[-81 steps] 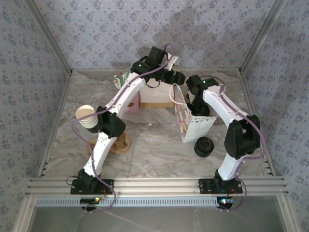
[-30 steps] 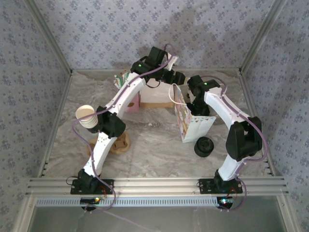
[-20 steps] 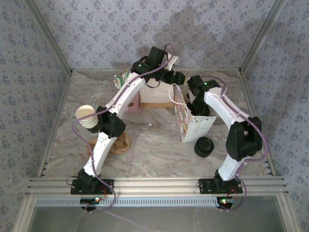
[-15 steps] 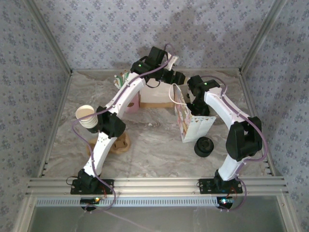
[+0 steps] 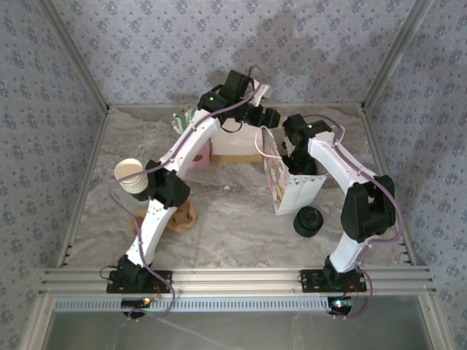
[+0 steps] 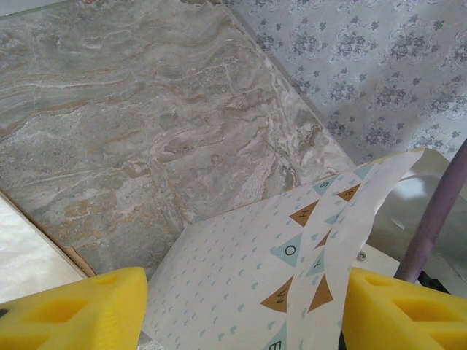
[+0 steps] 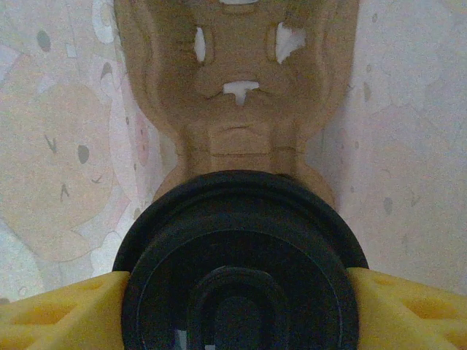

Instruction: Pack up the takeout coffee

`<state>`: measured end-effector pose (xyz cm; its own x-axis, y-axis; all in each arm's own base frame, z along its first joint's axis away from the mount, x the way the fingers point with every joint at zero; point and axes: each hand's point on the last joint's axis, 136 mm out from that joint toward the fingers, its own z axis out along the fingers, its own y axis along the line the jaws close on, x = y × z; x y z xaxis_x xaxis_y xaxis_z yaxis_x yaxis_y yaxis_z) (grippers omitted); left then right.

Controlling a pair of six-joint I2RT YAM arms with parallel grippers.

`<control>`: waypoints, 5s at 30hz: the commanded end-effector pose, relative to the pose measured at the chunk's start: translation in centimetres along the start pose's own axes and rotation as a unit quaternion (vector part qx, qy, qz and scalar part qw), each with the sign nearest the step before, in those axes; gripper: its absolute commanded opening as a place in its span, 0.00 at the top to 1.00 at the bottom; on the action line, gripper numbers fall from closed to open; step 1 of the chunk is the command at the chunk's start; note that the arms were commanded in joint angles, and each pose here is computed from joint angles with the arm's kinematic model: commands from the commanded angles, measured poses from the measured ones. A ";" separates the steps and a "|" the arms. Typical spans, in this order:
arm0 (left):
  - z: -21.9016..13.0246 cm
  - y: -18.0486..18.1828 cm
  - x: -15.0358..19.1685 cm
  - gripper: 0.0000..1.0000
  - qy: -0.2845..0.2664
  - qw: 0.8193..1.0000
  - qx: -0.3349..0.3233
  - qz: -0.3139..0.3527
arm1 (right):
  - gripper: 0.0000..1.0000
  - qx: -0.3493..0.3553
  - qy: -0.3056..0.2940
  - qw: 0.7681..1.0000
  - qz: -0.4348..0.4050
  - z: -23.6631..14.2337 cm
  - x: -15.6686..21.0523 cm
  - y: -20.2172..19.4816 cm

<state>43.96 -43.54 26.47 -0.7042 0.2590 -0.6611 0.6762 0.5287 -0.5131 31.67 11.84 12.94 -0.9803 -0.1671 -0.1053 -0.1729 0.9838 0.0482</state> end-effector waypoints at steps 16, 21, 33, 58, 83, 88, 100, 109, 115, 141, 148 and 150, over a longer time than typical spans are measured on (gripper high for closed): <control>-0.9 -1.3 -1.1 0.31 -0.018 1.000 0.004 0.011 | 0.15 0.018 0.036 0.999 -0.012 0.1 1.3 -0.3; -0.9 -1.4 -1.1 0.31 -0.018 1.000 0.005 0.011 | 0.11 0.018 0.032 0.999 -0.011 -0.4 1.3 -0.3; -0.8 -1.3 -1.1 0.31 -0.018 1.000 0.004 0.011 | 0.05 0.016 0.016 1.000 -0.009 -1.8 1.1 -0.2; -0.8 -1.7 -1.1 0.31 -0.019 1.000 0.010 0.011 | 0.04 0.009 -0.035 0.999 0.000 -6.1 0.4 0.0; -0.9 -2.4 -1.4 0.31 -0.024 0.999 0.016 0.012 | 0.04 0.007 -0.077 0.997 0.006 -9.4 0.6 0.0; -1.0 -2.6 -1.6 0.31 -0.026 0.999 0.018 0.014 | 0.04 0.007 -0.093 0.996 0.007 -10.4 0.4 0.0; -1.3 -3.0 -1.9 0.30 -0.032 0.999 0.022 0.013 | 0.05 0.002 -0.118 0.993 0.014 -12.2 0.8 -0.1; -1.5 -3.3 -2.0 0.28 -0.035 0.999 0.024 0.014 | 0.06 -0.002 -0.127 0.992 0.015 -12.7 1.0 0.1; -1.7 -3.5 -2.1 0.27 -0.036 0.999 0.024 0.015 | 0.06 -0.005 -0.129 0.992 0.015 -12.8 1.1 0.1; -4.5 -6.2 -3.5 0.01 -0.062 0.997 0.031 0.034 | 0.07 -0.028 -0.185 0.982 0.022 -15.9 1.3 0.3; -5.7 -7.0 -4.1 0.01 -0.073 0.996 0.031 0.040 | 0.07 -0.043 -0.211 0.976 0.025 -17.2 1.3 0.5; -6.2 -7.3 -4.3 0.01 -0.078 0.996 0.032 0.042 | 0.07 -0.046 -0.219 0.974 0.026 -17.6 1.3 0.5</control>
<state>42.25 -44.42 30.62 -0.6766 0.2201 -0.7027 0.6990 0.4921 -0.5189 28.77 10.94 28.36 -0.8821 -0.0880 -0.4627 -0.1587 0.9805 0.1161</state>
